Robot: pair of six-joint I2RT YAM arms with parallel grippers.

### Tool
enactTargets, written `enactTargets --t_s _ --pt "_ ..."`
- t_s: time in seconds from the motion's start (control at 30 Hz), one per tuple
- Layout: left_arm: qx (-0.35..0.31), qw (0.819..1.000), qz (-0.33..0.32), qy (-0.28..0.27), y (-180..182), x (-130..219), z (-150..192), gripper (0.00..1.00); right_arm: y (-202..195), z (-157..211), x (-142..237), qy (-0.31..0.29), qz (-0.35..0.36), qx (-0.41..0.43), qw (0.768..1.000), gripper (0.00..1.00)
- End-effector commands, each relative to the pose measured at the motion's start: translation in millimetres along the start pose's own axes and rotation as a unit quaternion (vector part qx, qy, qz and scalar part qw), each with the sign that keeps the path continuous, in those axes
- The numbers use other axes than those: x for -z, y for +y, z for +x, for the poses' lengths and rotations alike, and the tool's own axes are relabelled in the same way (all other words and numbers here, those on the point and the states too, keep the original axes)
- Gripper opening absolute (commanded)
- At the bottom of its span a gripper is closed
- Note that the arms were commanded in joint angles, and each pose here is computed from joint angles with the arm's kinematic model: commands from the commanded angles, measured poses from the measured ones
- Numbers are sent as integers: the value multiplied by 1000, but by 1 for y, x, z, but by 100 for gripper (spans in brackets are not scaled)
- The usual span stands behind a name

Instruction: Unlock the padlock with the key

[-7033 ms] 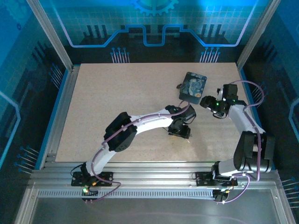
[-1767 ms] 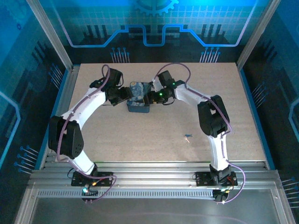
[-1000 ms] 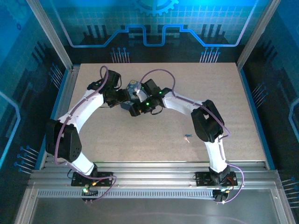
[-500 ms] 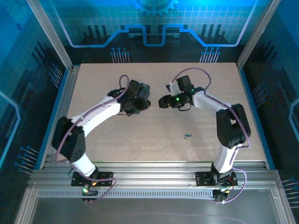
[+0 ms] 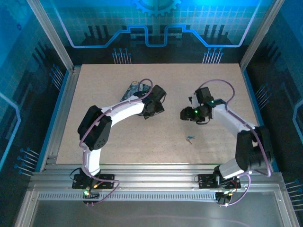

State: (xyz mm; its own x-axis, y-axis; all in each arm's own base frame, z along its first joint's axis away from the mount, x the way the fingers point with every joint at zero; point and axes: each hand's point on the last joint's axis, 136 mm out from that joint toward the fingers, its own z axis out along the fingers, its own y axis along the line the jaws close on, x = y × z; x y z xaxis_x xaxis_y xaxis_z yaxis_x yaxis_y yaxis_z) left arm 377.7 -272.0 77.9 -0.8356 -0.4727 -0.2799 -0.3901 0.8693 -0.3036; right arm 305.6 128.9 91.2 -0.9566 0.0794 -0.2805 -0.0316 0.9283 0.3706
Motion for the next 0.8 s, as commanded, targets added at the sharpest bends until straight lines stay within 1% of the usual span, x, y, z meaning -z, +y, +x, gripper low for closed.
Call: enactTargets --t_s 0.0,0.03,0.1,0.23,0.33,0.43,0.5,0.6,0.77 --pt "7 1000 -8 -6 7 5 6 65 -28 47 16 40 61 -57 996 53" --pt "8 1000 -5 -6 8 6 7 65 -34 63 17 51 68 -69 994 53" --pt "9 1000 -5 -4 12 6 10 65 -37 80 21 56 68 -89 992 53" --pt "4 1000 1 -2 12 10 11 65 -32 101 18 58 36 -127 990 53" --pt "0 1000 9 0 7 11 10 65 -23 98 8 47 12 -150 988 53" --pt "-7 1000 13 5 3 11 11 65 -15 89 2 35 5 -154 987 53" --pt "-11 1000 15 5 2 12 11 65 -11 85 -4 38 11 -146 989 53" --pt "-13 1000 17 3 3 14 11 65 -12 86 -15 58 31 -138 988 52" --pt "-15 1000 22 -3 6 19 9 65 -20 88 -28 67 62 -139 986 46"
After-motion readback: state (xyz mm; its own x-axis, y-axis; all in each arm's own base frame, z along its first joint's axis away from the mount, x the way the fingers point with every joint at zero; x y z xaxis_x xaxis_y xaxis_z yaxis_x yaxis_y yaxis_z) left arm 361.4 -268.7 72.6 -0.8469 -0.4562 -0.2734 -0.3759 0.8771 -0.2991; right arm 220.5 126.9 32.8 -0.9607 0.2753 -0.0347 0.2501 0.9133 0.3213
